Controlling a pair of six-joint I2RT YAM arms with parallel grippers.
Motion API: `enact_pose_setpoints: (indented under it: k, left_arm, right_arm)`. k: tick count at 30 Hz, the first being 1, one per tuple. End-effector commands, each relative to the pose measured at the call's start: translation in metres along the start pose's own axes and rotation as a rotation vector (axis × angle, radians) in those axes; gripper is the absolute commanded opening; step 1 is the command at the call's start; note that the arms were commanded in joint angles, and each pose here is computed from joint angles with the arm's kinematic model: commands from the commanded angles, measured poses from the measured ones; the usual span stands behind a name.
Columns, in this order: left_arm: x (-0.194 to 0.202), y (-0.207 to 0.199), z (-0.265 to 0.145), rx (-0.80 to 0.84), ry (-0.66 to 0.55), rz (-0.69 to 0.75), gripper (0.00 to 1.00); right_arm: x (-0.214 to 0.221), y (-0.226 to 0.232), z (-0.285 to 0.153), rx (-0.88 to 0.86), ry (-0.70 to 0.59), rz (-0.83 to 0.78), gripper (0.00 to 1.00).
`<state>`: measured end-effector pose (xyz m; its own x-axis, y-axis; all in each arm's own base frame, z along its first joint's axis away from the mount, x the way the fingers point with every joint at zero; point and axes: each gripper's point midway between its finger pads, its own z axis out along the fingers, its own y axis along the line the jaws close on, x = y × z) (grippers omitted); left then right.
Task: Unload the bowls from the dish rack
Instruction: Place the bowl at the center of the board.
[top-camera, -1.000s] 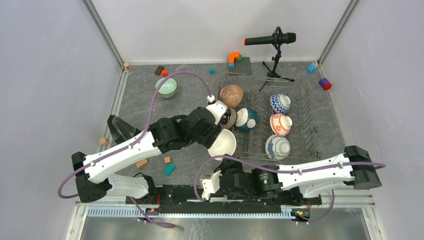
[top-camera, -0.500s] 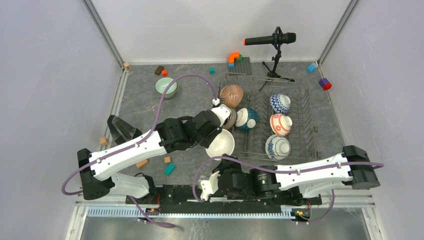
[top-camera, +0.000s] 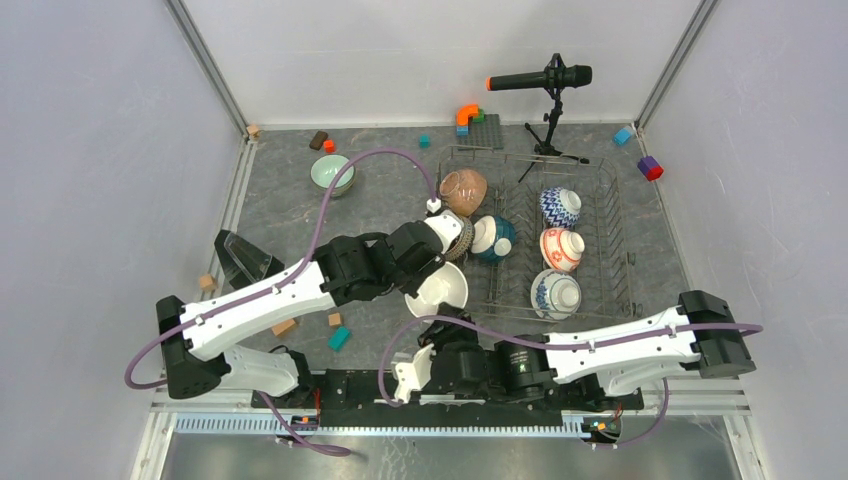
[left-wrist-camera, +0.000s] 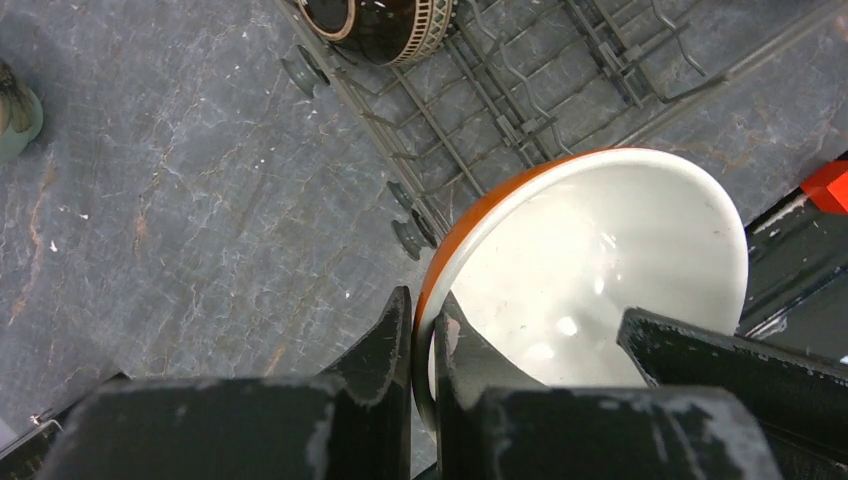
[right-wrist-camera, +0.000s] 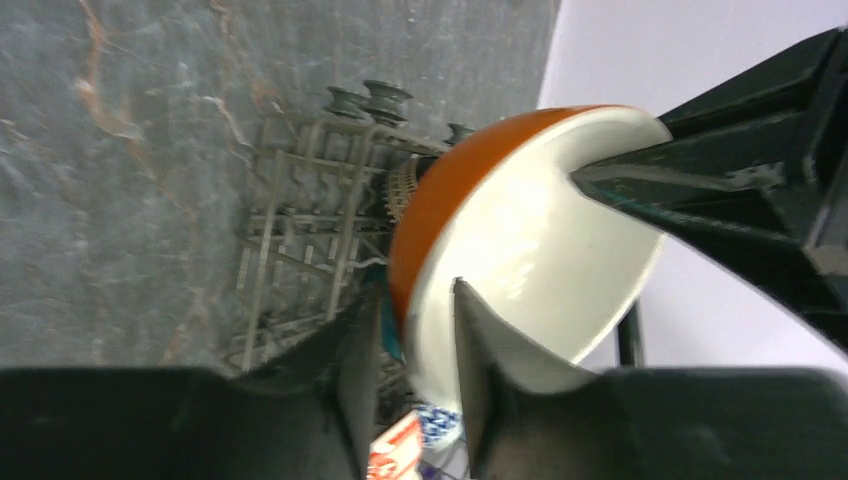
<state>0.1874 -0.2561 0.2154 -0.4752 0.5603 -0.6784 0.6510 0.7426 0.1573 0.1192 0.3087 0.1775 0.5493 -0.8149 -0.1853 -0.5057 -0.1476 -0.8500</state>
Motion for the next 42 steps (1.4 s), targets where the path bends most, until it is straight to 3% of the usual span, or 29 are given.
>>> enact_pose_setpoints:
  k: [1,3,5,6,10,15,22,25,30,37,42]
  left_arm:
    - [-0.014,-0.008,-0.009,0.048,-0.044,-0.017,0.02]
    - [-0.013,-0.008,-0.008,0.043,-0.047,-0.029,0.02]
    - [-0.014,-0.007,-0.008,0.042,-0.058,-0.045,0.02]
    - [-0.016,-0.006,-0.010,0.038,-0.068,-0.055,0.02]
    - [-0.029,0.004,-0.018,0.000,-0.129,-0.100,0.02]
    - [-0.050,0.040,-0.036,-0.134,-0.225,-0.179,0.02]
    - [-0.058,0.096,-0.042,-0.152,-0.300,-0.463,0.02]
    - [-0.047,0.126,-0.036,-0.207,-0.318,-0.614,0.02]
    - [-0.005,0.169,-0.013,-0.325,-0.274,-0.864,0.02]
    - [0.050,0.200,0.013,-0.456,-0.249,-1.109,0.02]
    - [0.082,0.217,0.022,-0.572,-0.249,-1.268,0.02]
  right_arm:
    - [-0.010,-0.033,-0.008,0.104,-0.009,0.119,0.53]
    - [-0.017,-0.032,-0.010,0.084,-0.051,0.152,0.68]
    - [-0.023,-0.032,-0.013,0.063,-0.092,0.182,0.93]
    - [-0.027,-0.032,-0.015,0.052,-0.112,0.193,0.98]
    - [-0.043,-0.041,-0.029,0.027,-0.196,0.262,0.98]
    - [-0.064,-0.082,-0.064,0.043,-0.374,0.503,0.98]
    - [-0.050,-0.141,-0.117,0.225,-0.665,0.870,0.98]
    - [-0.031,-0.154,-0.111,0.295,-0.614,0.975,0.98]
    - [-0.005,-0.156,-0.055,0.253,-0.453,1.138,0.98]
    - [0.067,-0.155,-0.016,0.326,-0.418,1.506,0.98]
    - [0.098,-0.137,-0.009,0.346,-0.449,1.624,0.98]
